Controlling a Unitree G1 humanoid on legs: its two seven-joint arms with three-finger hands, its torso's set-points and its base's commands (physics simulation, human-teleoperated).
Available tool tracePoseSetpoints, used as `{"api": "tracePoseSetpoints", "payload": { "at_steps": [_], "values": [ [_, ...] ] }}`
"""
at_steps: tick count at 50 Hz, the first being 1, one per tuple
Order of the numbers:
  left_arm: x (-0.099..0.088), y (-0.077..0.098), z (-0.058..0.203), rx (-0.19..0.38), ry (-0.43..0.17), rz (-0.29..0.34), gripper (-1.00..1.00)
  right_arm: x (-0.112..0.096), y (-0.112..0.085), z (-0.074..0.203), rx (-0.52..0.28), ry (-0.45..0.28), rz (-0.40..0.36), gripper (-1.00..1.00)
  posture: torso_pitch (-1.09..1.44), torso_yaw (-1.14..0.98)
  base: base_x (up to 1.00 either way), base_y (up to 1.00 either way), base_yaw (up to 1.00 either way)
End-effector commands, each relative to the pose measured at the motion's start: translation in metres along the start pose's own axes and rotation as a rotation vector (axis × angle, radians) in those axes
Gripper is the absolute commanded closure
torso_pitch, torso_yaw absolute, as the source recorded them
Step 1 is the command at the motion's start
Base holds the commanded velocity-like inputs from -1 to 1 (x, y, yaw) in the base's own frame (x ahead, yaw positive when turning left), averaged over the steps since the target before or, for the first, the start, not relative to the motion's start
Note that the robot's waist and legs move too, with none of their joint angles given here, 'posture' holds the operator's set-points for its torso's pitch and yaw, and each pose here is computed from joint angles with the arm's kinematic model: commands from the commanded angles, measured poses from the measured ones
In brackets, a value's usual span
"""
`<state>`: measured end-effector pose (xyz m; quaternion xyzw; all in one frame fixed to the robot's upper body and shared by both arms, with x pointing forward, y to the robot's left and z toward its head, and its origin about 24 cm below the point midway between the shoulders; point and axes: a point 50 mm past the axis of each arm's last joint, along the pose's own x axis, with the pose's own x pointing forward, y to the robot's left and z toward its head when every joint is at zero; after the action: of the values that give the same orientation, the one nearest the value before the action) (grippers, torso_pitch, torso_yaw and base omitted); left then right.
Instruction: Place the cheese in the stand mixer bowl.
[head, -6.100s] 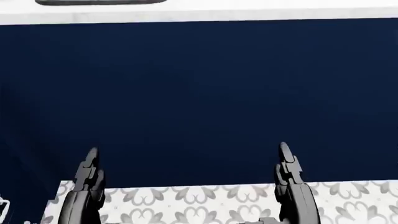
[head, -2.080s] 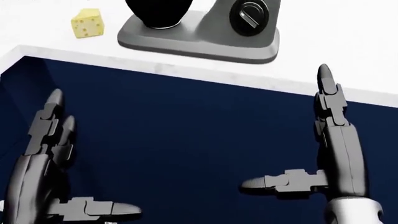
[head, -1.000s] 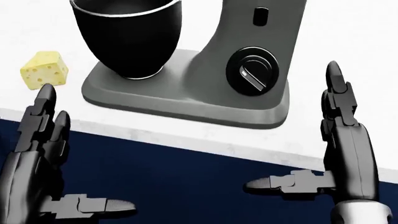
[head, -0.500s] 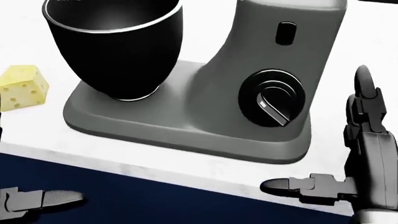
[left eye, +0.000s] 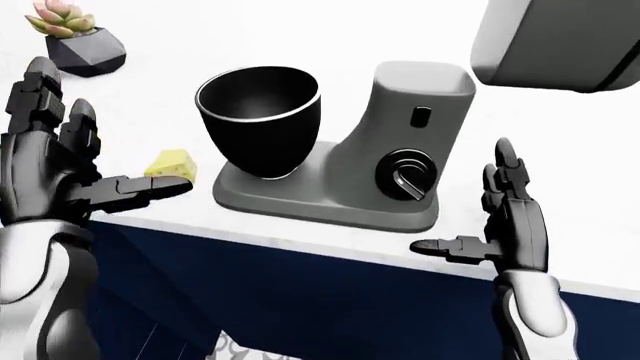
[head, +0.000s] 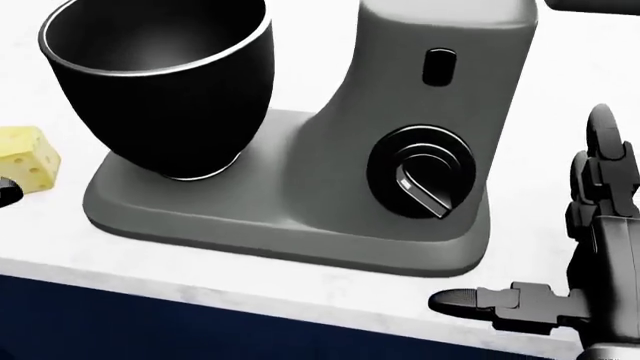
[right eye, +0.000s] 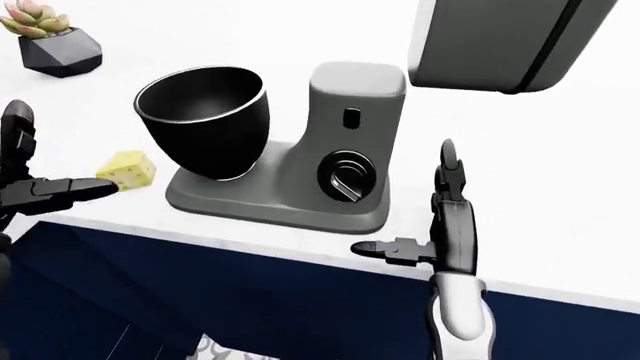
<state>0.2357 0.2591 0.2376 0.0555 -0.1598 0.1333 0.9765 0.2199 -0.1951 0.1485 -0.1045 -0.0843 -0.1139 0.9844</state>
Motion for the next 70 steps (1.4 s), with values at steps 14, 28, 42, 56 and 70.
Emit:
{"api": "tracePoseSetpoints", "payload": {
  "at_steps": [14, 28, 42, 56, 70],
  "values": [
    [0.057, 0.019, -0.021, 0.049, 0.023, 0.010, -1.00, 0.000, 0.000, 0.013, 0.000, -0.084, -0.006, -1.00, 0.00, 0.00, 0.00, 0.00, 0.00],
    [0.087, 0.021, -0.060, 0.088, 0.102, 0.001, -1.00, 0.001, 0.001, 0.013, 0.003, -0.083, -0.003, -1.00, 0.00, 0.00, 0.00, 0.00, 0.00],
    [0.092, 0.027, -0.091, 0.073, 0.185, -0.046, -1.00, 0.002, 0.003, 0.013, 0.004, -0.082, 0.004, -1.00, 0.00, 0.00, 0.00, 0.00, 0.00],
    [0.098, 0.020, -0.126, 0.080, 0.251, -0.079, -1.00, 0.003, 0.005, 0.012, 0.005, -0.082, 0.011, -1.00, 0.00, 0.00, 0.00, 0.00, 0.00],
    [0.098, 0.012, -0.134, 0.263, 0.198, -0.072, 1.00, 0.002, 0.006, 0.012, 0.014, -0.085, 0.013, -1.00, 0.00, 0.00, 0.00, 0.00, 0.00]
  ]
}}
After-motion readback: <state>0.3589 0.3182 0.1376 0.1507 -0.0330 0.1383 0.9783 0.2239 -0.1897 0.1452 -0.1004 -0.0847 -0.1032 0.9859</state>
